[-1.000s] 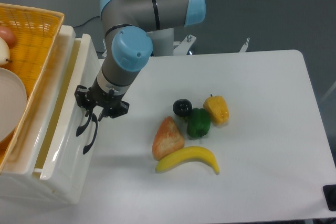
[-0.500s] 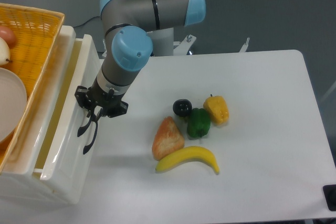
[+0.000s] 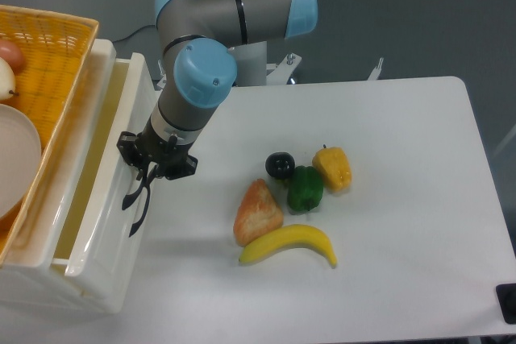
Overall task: Slide open the top white drawer
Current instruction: 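Pull the upper drawer outward by its handle, sliding it open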
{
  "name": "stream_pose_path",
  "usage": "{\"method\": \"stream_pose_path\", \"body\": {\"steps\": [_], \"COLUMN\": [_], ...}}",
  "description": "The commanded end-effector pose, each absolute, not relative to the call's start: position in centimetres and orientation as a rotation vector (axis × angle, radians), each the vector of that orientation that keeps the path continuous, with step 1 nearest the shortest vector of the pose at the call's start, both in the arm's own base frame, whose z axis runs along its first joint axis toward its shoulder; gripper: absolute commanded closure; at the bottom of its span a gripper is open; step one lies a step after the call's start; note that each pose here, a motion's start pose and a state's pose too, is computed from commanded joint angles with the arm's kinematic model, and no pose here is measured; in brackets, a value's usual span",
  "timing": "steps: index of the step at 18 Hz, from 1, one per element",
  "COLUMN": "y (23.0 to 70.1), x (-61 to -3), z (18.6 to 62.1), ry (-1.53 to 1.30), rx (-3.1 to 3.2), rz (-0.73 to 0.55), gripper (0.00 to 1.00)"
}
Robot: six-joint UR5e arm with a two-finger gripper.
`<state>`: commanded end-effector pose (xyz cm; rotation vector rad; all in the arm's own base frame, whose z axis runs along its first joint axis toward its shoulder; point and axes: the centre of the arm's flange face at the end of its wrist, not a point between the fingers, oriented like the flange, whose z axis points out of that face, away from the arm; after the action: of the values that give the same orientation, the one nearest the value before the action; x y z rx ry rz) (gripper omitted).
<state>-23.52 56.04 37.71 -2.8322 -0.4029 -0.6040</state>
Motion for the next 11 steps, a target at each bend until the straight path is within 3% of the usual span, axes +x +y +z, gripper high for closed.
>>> {"method": "stream_pose_path", "body": {"steps": [11], "y": [55.88], "x": [-24.1], "z": [37.93], "ry": [-0.405], "rx": [-2.827], "rz": [-0.595], "gripper": [0.77]}}
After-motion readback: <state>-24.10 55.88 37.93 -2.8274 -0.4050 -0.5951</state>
